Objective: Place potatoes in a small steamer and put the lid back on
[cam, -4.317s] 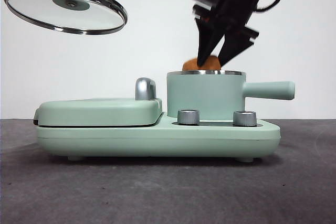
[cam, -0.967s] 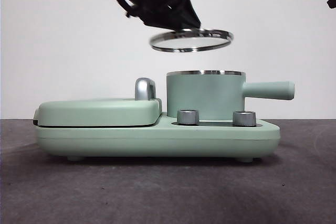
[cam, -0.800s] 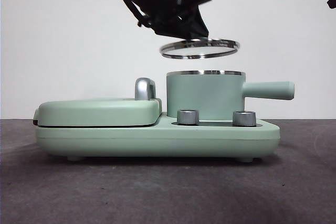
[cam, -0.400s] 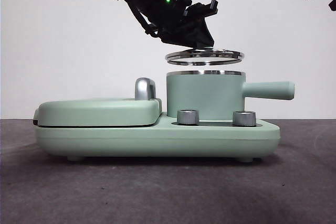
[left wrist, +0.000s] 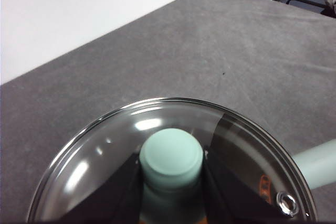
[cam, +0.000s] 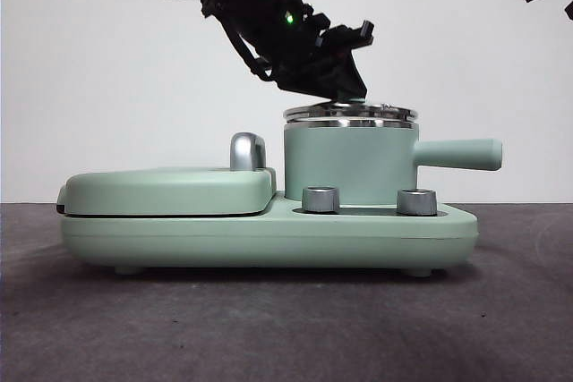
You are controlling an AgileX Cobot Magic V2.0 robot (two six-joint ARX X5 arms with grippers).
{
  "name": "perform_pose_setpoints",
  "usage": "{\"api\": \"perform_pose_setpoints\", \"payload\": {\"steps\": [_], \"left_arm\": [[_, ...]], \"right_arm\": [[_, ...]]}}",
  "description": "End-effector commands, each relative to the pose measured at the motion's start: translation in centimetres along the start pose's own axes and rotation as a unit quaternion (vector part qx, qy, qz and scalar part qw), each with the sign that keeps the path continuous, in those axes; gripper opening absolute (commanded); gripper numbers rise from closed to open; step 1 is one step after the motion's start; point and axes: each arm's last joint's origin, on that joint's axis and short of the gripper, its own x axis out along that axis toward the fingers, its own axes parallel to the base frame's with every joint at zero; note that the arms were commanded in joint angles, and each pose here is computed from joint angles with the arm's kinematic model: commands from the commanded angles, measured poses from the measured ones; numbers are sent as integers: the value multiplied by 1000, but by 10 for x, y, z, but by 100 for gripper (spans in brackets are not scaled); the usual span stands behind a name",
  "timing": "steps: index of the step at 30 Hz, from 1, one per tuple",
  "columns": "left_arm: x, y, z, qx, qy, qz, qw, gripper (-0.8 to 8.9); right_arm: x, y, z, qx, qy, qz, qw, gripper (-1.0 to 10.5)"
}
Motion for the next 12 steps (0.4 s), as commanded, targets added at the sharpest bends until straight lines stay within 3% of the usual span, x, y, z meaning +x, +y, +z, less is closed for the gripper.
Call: {"api": "perform_pose_setpoints", "payload": {"steps": [1, 12], "left_arm": [[4, -1, 9, 10, -23, -3, 1000, 10], [8, 0, 1, 17, -1, -4, 1000, 10]], "right_arm": [[1, 0, 1, 7, -1, 2, 1000, 299], [1, 0, 1, 6, -1, 2, 1000, 299]]}}
